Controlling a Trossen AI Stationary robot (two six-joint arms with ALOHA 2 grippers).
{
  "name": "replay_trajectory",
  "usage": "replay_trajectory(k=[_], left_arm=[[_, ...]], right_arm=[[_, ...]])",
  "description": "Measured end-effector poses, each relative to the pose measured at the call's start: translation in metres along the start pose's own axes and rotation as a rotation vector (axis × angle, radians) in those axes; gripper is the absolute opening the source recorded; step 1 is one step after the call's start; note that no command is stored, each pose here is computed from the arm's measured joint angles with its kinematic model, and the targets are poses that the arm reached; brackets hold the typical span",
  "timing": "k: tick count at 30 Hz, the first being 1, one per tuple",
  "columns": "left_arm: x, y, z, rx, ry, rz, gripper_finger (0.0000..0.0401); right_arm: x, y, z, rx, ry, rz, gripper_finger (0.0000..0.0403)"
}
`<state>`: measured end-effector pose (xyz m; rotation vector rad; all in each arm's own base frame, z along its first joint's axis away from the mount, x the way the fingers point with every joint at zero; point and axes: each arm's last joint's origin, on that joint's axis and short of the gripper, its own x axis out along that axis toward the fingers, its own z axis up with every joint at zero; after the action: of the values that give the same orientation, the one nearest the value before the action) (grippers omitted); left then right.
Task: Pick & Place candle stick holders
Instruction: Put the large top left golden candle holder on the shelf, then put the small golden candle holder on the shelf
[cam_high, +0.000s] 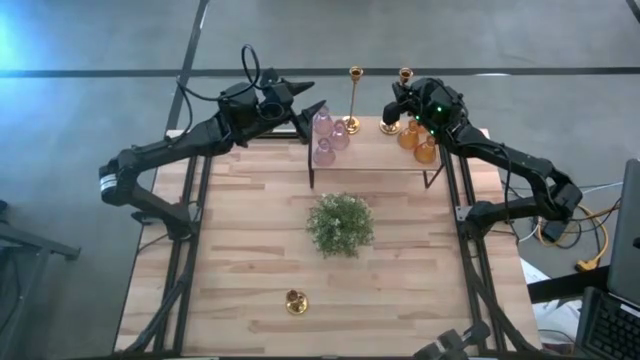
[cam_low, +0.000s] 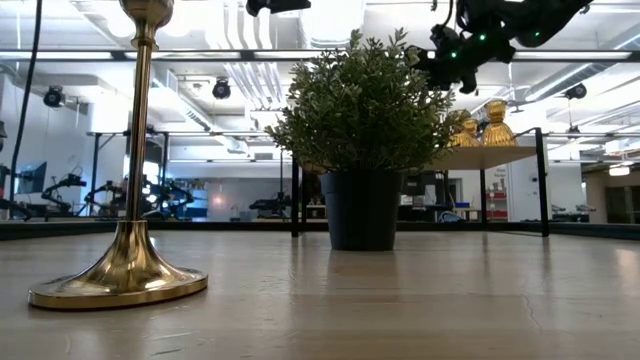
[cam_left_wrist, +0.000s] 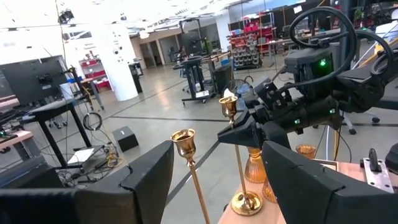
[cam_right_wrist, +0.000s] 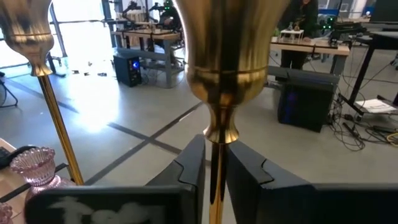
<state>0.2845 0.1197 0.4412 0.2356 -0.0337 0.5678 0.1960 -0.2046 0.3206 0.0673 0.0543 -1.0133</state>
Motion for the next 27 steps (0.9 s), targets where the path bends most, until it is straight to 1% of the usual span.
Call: replay_trajectory(k=[3, 8, 11, 14, 17, 21, 24, 27], left_arm=[[0.000, 0.000, 0.000, 0.000, 0.000, 0.000, 0.0250], [0.000, 0.000, 0.000, -0.001, 0.000, 0.000, 0.0250], [0.000, 0.000, 0.000, -0.007, 0.001, -0.001, 0.0250], [0.000, 0.000, 0.000, -0.007, 0.001, -0.001, 0.0250], [0.000, 0.000, 0.000, -0.007, 0.001, -0.001, 0.0250], [0.000, 0.000, 0.000, -0.007, 0.004, -0.001, 0.0250], [0.000, 0.000, 0.000, -0.003, 0.003, -0.001, 0.0250], [-0.001, 0.000, 0.001, 0.000, 0.001, -0.001, 0.0250]], right_arm=[[-0.001, 0.000, 0.001, -0.011, -0.003, 0.000, 0.0070], [-0.003, -0.001, 0.003, -0.032, -0.004, 0.000, 0.0124], [-0.008, -0.002, 0.003, -0.033, 0.017, -0.001, 0.0154], [-0.014, -0.003, 0.004, -0.031, 0.044, -0.001, 0.0175], [-0.022, -0.004, 0.007, -0.025, 0.056, 0.011, 0.0184], [-0.037, -0.005, 0.013, 0.009, 0.077, 0.062, 0.0184], [-0.049, -0.006, 0.016, 0.033, 0.106, 0.131, 0.0178], [-0.064, -0.005, 0.018, 0.055, 0.139, 0.224, 0.0170]])
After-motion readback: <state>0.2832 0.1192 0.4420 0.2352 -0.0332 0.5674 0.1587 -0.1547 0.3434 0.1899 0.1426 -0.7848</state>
